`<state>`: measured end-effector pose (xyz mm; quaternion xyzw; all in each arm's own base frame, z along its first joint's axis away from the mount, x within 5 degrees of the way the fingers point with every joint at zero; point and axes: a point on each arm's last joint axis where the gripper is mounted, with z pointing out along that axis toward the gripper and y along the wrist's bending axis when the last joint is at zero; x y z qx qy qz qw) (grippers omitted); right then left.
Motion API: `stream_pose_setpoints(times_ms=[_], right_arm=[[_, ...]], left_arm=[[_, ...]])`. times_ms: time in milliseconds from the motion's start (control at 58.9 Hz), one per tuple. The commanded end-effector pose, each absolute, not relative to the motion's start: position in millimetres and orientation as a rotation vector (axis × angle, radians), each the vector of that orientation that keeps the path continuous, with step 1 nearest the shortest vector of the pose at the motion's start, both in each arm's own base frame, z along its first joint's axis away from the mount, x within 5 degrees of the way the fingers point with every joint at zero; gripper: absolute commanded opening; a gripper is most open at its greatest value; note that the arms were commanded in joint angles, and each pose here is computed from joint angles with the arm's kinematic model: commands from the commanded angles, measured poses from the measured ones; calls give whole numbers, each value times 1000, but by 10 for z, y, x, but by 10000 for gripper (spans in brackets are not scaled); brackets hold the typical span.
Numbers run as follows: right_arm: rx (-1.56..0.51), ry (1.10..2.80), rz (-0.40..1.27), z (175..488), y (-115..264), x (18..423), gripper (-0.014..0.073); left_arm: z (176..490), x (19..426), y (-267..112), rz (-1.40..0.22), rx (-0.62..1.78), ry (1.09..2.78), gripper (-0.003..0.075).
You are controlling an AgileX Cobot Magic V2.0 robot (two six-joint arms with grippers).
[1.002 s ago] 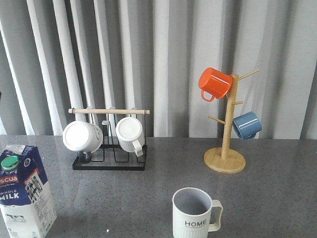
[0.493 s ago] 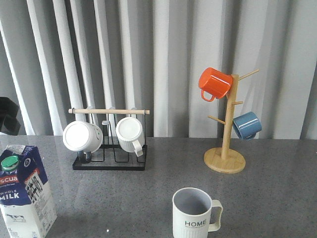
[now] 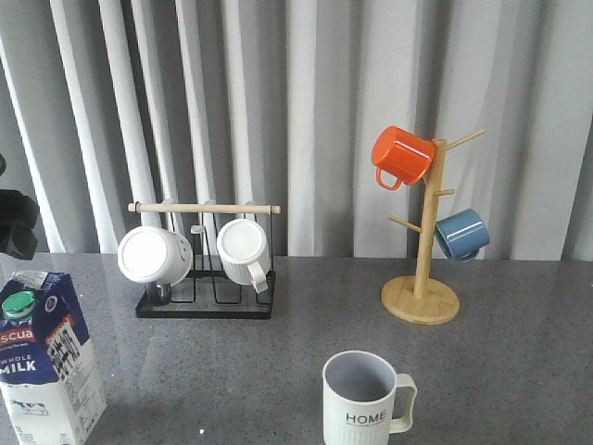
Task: Place milk next to cup
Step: 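Lower the left gripper onto the milk carton top and grasp it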
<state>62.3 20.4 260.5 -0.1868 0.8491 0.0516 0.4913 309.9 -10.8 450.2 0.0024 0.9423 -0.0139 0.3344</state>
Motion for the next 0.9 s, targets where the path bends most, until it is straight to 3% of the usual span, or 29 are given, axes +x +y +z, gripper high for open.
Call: stream_pose_setpoints(times_ms=[0,408,730,883], right_arm=[[-449,1979,130,2732,219,655,-6],[-449,1979,130,2729,219,655,-6],[-449,1979,129,2730,218,655,-6],[-449,1979,129,2730,218,655,-6]], left_arm=[[4630,3068,-102,-36,13,2396,570],[4350,3329,-114,-37,19,2485,570],[3791,3464,-114,-17,65,2665,569],[3693,3485,-107,2,93,2692,529]])
